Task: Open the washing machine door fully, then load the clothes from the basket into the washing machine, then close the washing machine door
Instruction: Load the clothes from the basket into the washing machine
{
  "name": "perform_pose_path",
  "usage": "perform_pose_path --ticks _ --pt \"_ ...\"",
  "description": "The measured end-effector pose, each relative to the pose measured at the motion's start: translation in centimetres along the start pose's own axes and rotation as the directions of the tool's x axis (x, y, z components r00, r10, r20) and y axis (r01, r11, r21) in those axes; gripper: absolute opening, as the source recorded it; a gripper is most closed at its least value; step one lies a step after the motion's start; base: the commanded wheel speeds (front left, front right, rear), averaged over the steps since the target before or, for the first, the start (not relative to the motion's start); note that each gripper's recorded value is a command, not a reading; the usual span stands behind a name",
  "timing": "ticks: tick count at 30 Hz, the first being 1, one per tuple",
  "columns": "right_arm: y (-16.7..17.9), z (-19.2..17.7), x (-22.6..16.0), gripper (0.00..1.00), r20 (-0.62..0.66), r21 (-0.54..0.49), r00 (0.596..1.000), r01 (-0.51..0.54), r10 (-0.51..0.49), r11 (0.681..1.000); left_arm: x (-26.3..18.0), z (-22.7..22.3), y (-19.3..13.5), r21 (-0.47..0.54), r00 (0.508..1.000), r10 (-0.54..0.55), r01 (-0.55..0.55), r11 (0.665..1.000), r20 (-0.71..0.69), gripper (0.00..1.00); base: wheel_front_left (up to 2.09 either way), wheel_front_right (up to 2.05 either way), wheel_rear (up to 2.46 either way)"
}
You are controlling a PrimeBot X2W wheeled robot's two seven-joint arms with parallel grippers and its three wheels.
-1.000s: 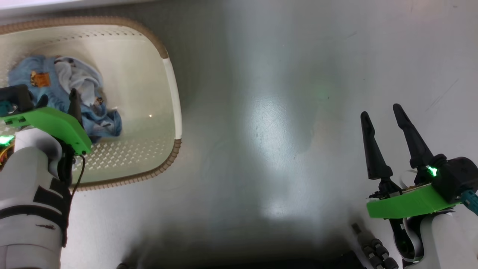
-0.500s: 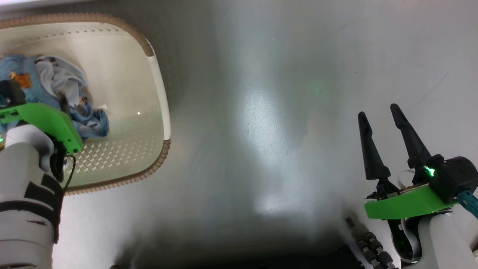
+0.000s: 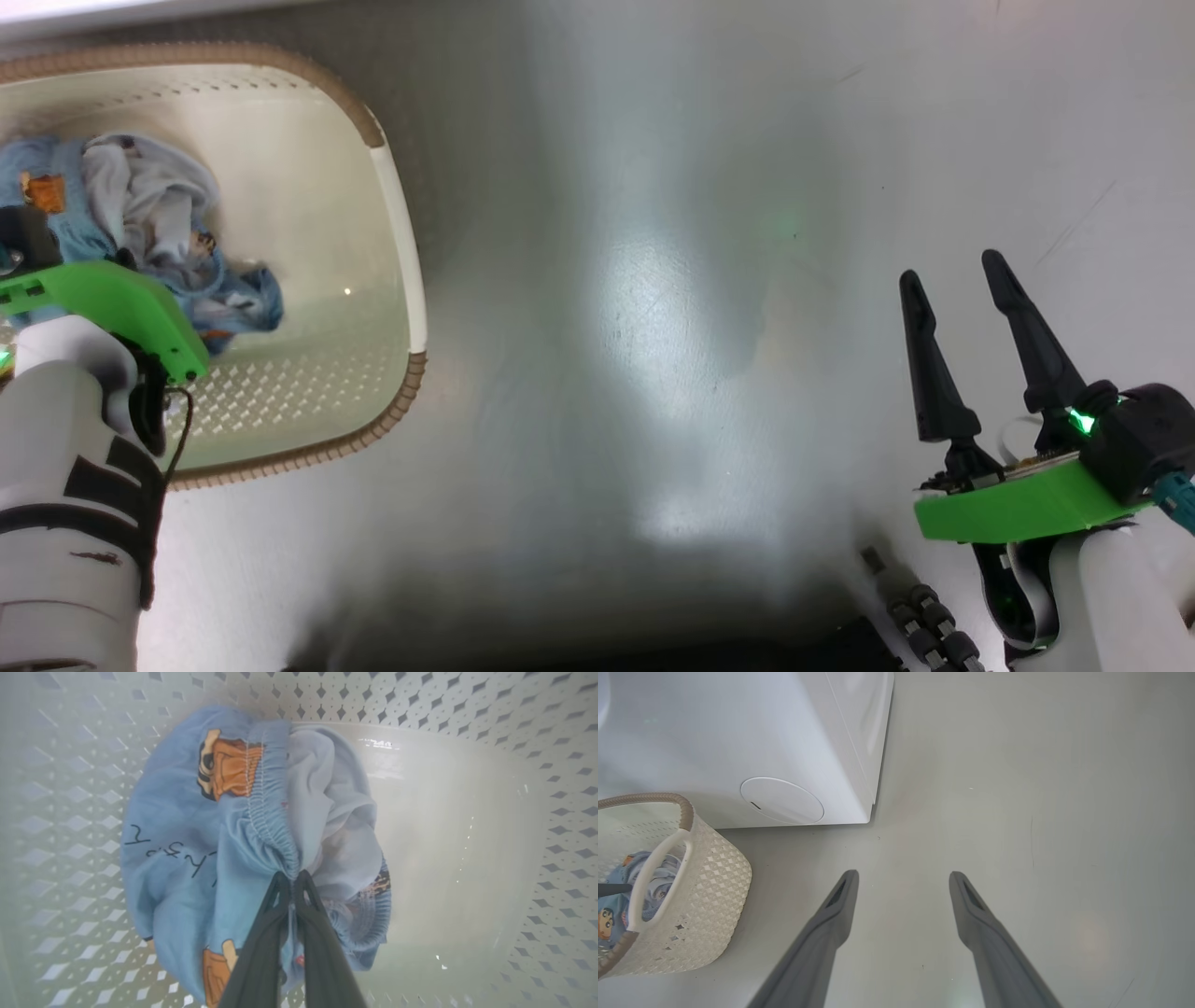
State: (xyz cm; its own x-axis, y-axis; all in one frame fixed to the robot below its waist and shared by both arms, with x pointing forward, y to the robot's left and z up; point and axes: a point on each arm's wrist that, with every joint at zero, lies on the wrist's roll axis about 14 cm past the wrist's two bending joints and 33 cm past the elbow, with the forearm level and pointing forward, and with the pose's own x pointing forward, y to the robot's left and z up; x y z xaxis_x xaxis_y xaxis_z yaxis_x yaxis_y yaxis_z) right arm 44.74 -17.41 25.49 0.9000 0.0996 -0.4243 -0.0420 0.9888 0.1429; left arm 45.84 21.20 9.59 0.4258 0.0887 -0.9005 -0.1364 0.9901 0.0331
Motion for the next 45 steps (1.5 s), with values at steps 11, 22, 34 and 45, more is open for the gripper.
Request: perform_pose_path --ticks 11,22,34,45 --pt "1.0 3.3 0.4 1.00 0.079 0.003 0.997 -0.027 0.027 1.000 -2.9 2.6 0.4 -0.034 0.985 -0.021 0.027 0.999 0.171 0.00 0.00 0.00 0.00" --pt "2.5 6.8 -0.6 1.00 0.146 -0.002 0.987 -0.071 0.070 0.997 -8.0 6.7 1.4 -0.067 0.927 -0.027 0.056 0.996 0.374 0.00 0.00 0.00 0.00" --pt "4.2 11.2 -3.1 1.00 0.232 -0.014 0.966 -0.117 0.117 0.993 -15.8 8.0 2.4 -0.111 0.840 -0.010 0.084 0.990 0.543 0.00 0.00 0.00 0.00" --pt "5.3 14.2 -6.4 1.00 0.296 -0.024 0.944 -0.143 0.144 0.989 -24.6 11.4 3.1 -0.117 0.666 0.001 0.129 0.985 0.746 0.00 0.00 0.00 0.00"
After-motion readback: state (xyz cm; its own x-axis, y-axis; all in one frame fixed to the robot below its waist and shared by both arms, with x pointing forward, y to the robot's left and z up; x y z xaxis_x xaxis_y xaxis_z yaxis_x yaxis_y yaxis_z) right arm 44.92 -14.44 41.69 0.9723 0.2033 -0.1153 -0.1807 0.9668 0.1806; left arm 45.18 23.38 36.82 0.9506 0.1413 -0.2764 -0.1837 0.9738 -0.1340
